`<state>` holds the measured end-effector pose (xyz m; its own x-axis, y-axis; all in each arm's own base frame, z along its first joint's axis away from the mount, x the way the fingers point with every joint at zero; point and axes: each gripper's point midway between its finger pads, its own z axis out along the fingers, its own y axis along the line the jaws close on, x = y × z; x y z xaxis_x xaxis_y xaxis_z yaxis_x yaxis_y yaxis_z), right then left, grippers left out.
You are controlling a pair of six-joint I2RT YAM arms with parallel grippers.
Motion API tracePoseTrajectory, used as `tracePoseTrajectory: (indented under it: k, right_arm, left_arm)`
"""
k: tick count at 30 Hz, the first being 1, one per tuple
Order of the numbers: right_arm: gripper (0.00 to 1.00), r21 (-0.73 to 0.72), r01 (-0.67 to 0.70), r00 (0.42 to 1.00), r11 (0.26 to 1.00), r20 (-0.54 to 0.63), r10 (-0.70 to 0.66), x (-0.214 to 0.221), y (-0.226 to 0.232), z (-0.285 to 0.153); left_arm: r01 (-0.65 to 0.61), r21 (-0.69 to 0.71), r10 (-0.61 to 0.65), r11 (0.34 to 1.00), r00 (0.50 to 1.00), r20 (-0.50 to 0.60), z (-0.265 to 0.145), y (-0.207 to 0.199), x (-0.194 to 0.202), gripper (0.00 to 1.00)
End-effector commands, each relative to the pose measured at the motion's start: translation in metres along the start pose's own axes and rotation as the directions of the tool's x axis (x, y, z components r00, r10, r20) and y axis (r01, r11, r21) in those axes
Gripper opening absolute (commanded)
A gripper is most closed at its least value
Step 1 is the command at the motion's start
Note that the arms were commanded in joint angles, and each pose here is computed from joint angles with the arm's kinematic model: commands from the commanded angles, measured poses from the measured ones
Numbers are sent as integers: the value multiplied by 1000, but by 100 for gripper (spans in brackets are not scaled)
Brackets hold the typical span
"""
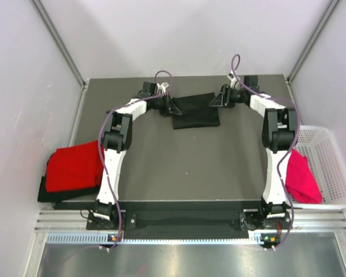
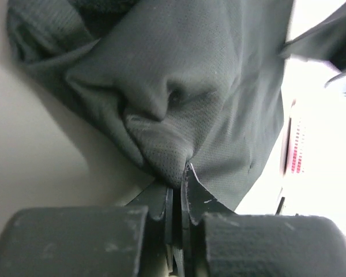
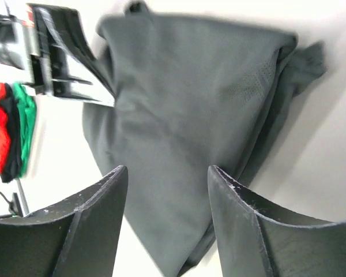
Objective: Fold and stack the t-shirts
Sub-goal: Neatly place the folded tshirt to the corner
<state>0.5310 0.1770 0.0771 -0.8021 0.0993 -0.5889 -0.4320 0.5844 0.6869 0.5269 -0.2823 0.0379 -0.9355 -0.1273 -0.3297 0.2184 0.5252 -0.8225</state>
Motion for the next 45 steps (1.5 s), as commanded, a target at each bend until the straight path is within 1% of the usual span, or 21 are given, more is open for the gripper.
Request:
tracePoseTrajectory:
  k: [1, 2, 3, 4, 6, 8, 9, 10, 11, 12, 14, 17, 18, 19, 20, 22, 26, 32, 33, 39, 45]
  right_arm:
    - [59, 5, 258, 961, 966, 97, -258, -47, 70, -47]
    - [59, 13, 300, 947, 954, 115, -299, -52, 83, -58]
    - [59, 21, 297, 949, 955, 105, -297, -44, 82, -61]
    - [59, 24, 303, 947, 953, 102, -303, -42, 86, -65]
    - [60, 35, 322, 941, 946, 99, -324, -36, 93, -75]
    - [61, 37, 332, 937, 942, 105, -334, -34, 101, -83]
    - [61, 37, 324, 940, 945, 95, -326, -27, 100, -85]
    - [61, 39, 329, 939, 943, 96, -332, -26, 103, -88]
    - [61, 45, 344, 932, 938, 104, -347, -27, 109, -94]
    - [61, 52, 342, 933, 938, 99, -345, -24, 109, -97]
    - [62, 60, 358, 925, 932, 114, -363, -25, 121, -107]
    - [62, 82, 403, 903, 912, 128, -410, -25, 131, -119]
    - [63, 89, 404, 901, 910, 130, -413, -24, 131, -122]
    - [63, 92, 411, 898, 907, 133, -420, -24, 135, -125]
    - [63, 100, 429, 886, 898, 147, -439, -26, 142, -131]
    - [64, 111, 435, 881, 894, 151, -448, -22, 146, -136]
    - [66, 137, 473, 850, 871, 190, -491, -17, 164, -155]
    - [69, 186, 501, 815, 845, 228, -533, -2, 177, -173]
    - [69, 186, 495, 821, 849, 221, -527, 2, 176, -174]
    - [69, 152, 490, 846, 858, 153, -511, 20, 175, -174]
    - [71, 154, 501, 835, 851, 170, -523, 23, 177, -176]
  left_arm:
    - [-22, -8, 22, 1000, 998, -51, -31, -38, 23, 0]
    - [-18, -9, 18, 1000, 998, -62, -37, -40, 32, 0]
    - [14, -31, -17, 999, 995, -98, -41, -32, 55, 0]
    - [-24, -32, 21, 999, 996, -88, -54, -47, 56, 0]
    - [-29, -84, 16, 996, 988, -153, -67, -37, 88, 0]
    - [-93, -107, 74, 990, 982, -173, -85, -44, 100, 0]
    - [-65, -145, 31, 987, 973, -227, -95, -39, 121, 0]
    - [-89, -158, 50, 983, 970, -236, -105, -44, 126, 0]
    - [-137, -161, 92, 977, 961, -263, -112, -42, 132, 0]
    - [-126, -189, 64, 974, 950, -307, -127, -45, 148, 0]
    - [-181, -214, 98, 960, 932, -349, -142, -42, 161, 0]
    - [-219, -263, 91, 940, 901, -425, -172, -44, 182, 0]
    - [-219, -278, 84, 935, 900, -427, -183, -44, 183, 0]
    - [-179, -302, 17, 936, 883, -470, -196, -44, 196, 0]
    - [-195, -288, 24, 937, 862, -506, -205, -43, 201, 0]
    - [-140, -305, -56, 942, 830, -555, -229, -46, 213, 0]
    - [-237, -352, 12, 906, 843, -538, -258, -47, 207, 0]
    - [-372, -469, 135, 801, 875, -464, -294, -58, 192, 0]
    - [-399, -486, 176, 777, 880, -441, -302, -63, 190, 0]
    - [-475, -585, 277, 657, 874, -398, -345, -82, 188, 0]
    - [-483, -595, 250, 642, 866, -433, -373, -90, 222, 0]
